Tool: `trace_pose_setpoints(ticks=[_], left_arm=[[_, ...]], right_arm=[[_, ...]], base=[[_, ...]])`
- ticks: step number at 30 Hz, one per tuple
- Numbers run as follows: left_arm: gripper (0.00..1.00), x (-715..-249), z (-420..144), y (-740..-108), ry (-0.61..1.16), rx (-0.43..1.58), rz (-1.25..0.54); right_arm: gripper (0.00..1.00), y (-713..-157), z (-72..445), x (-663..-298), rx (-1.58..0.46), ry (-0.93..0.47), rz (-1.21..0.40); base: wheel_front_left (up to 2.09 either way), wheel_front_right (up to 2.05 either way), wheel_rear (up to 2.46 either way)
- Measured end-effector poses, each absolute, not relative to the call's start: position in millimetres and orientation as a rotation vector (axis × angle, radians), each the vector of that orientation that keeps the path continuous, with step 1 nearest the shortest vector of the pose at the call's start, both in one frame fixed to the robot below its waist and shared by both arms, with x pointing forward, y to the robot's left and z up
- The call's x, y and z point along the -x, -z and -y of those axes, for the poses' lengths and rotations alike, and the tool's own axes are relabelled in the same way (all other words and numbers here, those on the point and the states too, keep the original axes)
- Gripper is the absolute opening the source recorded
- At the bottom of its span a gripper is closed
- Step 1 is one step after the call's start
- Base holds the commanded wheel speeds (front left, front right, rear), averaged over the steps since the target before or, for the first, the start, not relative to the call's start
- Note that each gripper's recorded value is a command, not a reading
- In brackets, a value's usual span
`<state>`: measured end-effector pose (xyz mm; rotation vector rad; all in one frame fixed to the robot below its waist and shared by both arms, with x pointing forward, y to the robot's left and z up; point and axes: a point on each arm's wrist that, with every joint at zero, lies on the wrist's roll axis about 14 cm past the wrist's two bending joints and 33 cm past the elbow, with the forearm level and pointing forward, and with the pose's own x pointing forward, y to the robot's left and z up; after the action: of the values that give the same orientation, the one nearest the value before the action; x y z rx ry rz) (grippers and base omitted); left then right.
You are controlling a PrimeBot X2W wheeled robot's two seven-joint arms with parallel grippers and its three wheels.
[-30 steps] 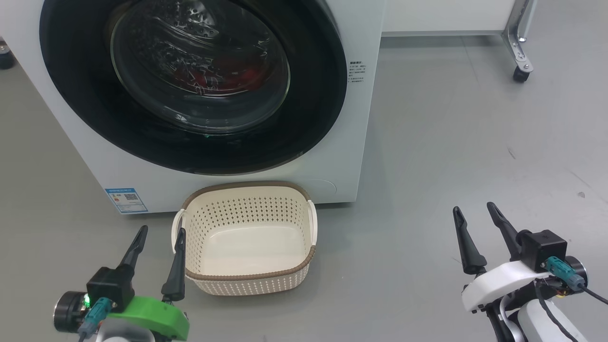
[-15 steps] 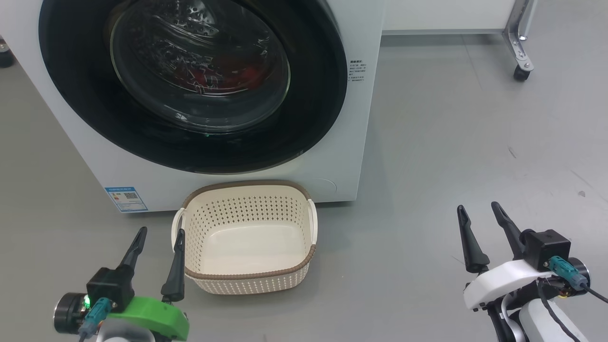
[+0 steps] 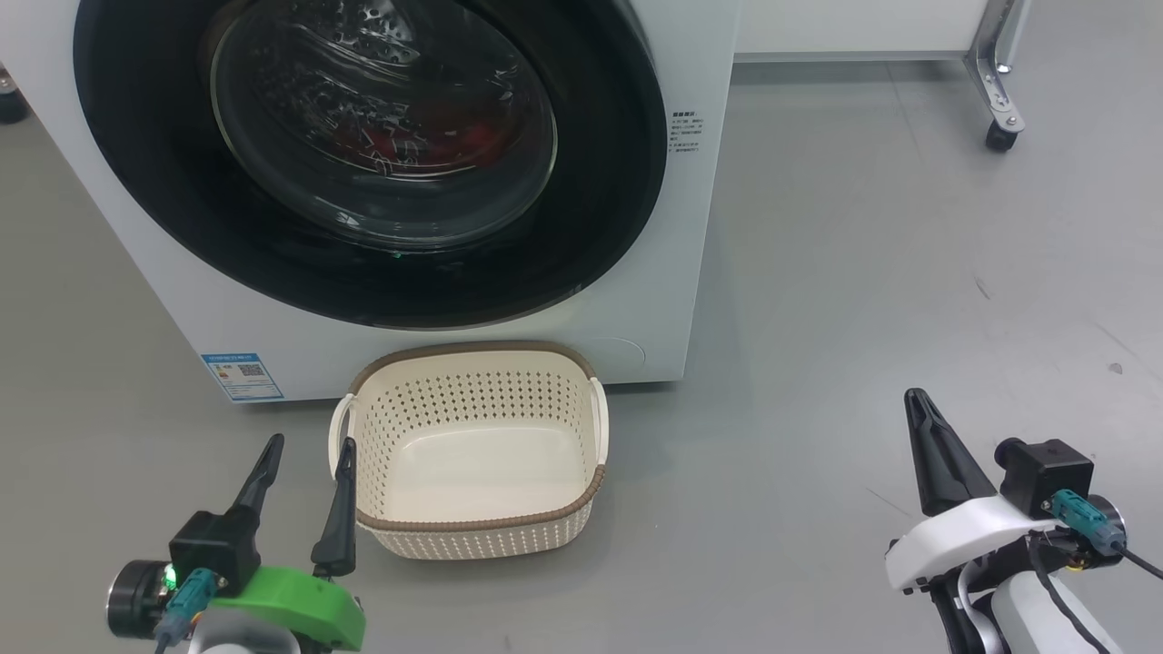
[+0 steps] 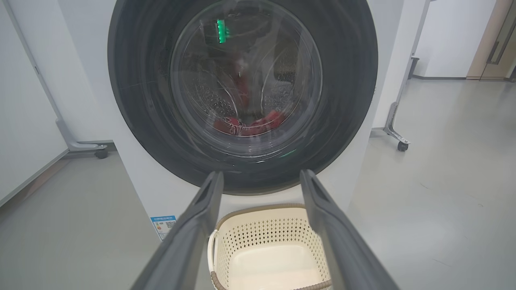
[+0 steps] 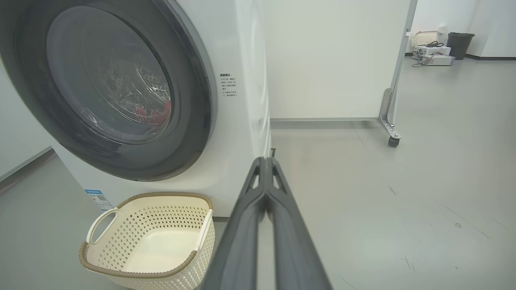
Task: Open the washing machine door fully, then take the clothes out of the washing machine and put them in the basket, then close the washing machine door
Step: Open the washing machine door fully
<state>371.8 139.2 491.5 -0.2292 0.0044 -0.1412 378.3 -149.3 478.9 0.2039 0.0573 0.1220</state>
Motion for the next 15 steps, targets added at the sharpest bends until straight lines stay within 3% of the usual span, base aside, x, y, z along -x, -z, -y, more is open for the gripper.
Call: trace_pose_setpoints(ticks=[10, 15], left_arm=[[1.0, -372.4, -139.3, -490.7, 0.142, 0.221, -0.005], [1.0, -373.0, -139.4, -490.2, 0.143, 0.225, -0.005]], right_arm=[[0.0, -471.8, 148.4, -377.5, -0.223, -0.128, -0.08], [0.0, -469.6, 146.7, -378.8, -0.345, -0.107, -0.089]], base=[[0.0, 0.0, 0.0], [0.0, 0.0, 0.0]])
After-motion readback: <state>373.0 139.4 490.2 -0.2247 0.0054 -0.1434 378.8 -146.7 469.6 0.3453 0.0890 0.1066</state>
